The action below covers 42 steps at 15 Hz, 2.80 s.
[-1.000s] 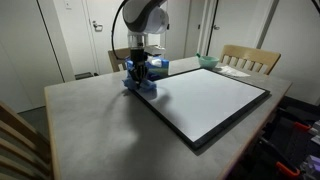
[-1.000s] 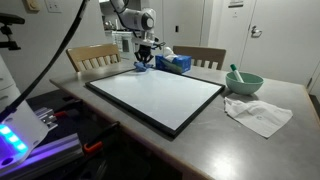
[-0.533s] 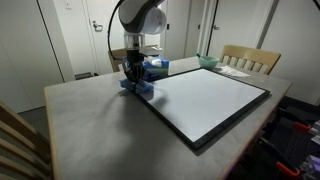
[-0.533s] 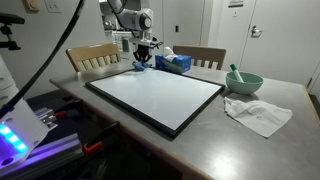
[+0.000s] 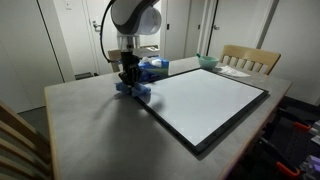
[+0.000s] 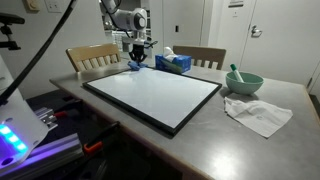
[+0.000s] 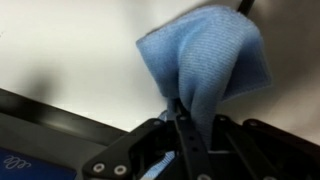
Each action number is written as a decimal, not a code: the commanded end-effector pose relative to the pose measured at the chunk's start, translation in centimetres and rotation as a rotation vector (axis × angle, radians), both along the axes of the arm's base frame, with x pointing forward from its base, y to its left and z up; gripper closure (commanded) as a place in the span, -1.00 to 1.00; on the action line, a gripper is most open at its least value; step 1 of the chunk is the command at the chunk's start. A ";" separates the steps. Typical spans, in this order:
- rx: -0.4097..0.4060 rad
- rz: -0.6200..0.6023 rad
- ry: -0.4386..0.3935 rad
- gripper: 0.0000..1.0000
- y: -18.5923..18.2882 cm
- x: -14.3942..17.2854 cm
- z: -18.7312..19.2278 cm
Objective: Wipe the whiteboard with the blue towel
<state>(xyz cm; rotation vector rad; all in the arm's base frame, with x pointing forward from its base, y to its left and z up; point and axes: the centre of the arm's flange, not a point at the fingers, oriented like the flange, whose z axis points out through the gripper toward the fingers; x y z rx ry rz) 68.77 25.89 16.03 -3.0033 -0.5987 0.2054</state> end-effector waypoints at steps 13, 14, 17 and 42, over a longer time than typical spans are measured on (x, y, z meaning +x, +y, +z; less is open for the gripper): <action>-0.068 -0.122 0.059 0.92 0.4 -8.4 -0.4; -0.078 -0.124 0.068 0.92 0.4 -8.8 -0.4; -0.082 -0.109 0.114 0.92 0.7 -10.3 -0.8; -0.139 -0.193 -0.029 0.92 1.0 -13.8 -0.8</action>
